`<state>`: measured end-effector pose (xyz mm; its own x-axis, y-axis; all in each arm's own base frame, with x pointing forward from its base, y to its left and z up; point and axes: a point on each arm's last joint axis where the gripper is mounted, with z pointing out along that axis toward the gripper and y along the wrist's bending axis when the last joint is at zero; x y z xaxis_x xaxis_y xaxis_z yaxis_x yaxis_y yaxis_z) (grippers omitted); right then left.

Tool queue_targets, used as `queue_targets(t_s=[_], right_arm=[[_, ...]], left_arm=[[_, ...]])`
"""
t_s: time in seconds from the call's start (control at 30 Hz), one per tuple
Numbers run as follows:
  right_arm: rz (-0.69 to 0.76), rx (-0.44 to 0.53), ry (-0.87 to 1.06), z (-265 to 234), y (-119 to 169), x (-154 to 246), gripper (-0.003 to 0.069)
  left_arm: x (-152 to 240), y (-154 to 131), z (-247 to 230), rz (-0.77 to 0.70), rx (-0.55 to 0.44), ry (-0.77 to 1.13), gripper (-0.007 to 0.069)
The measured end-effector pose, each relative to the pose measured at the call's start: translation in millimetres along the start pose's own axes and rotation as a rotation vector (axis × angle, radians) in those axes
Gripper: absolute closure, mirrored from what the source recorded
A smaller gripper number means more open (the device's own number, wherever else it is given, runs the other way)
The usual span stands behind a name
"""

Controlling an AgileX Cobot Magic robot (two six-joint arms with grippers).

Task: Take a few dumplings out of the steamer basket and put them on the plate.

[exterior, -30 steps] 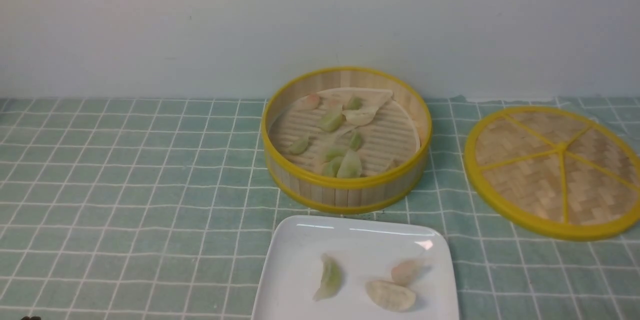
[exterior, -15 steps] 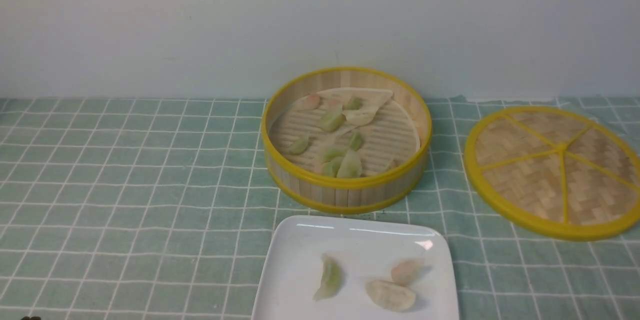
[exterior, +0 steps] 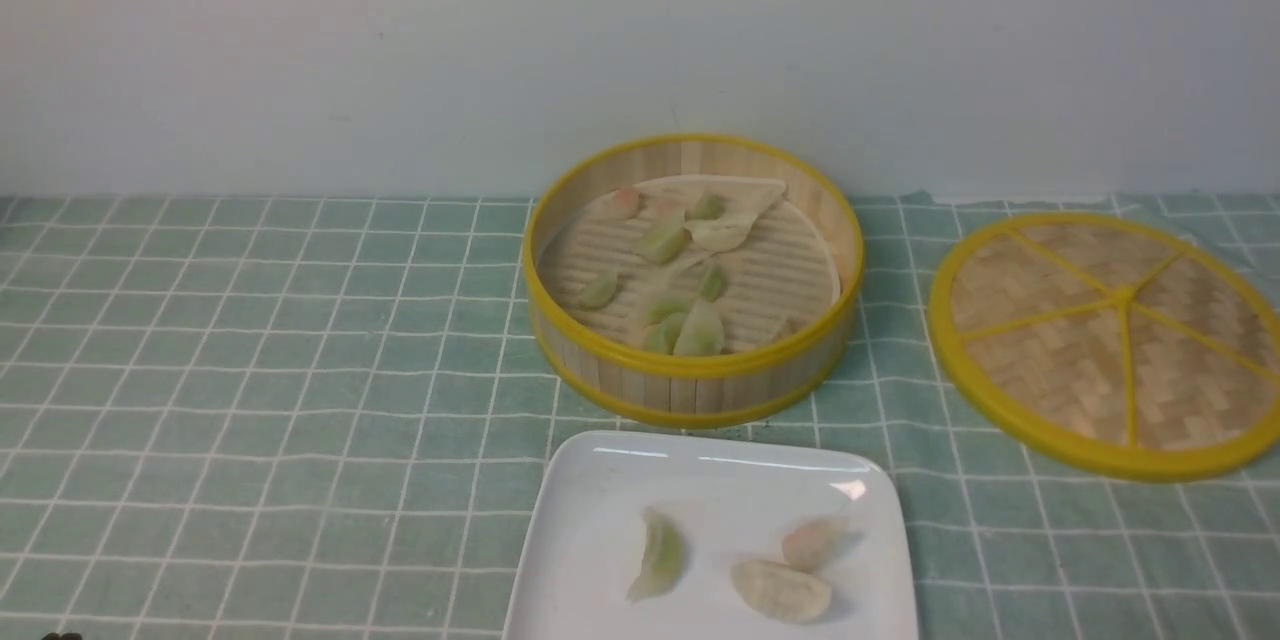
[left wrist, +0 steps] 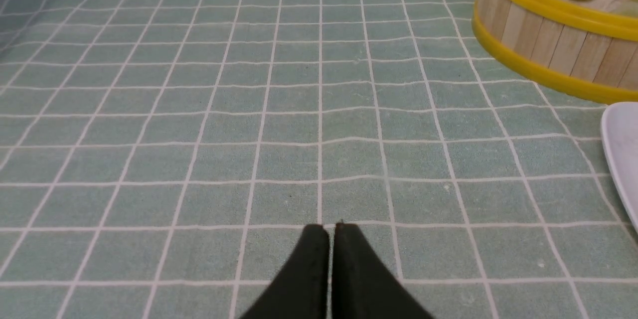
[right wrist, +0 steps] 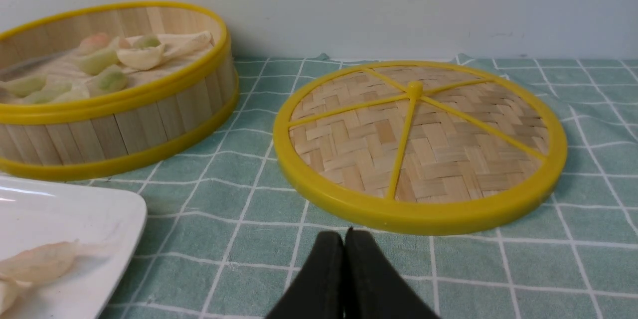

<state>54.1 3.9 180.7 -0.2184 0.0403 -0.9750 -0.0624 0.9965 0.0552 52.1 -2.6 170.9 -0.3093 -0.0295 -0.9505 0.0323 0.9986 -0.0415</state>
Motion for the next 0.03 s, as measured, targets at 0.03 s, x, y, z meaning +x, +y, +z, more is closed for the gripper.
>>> queue_targets(t_s=[0.03], right_arm=[[0.000,0.000,0.000,0.0,0.0,0.0,0.0672]], left_arm=[[0.0,0.0,0.0,0.000,0.000,0.000,0.0631]])
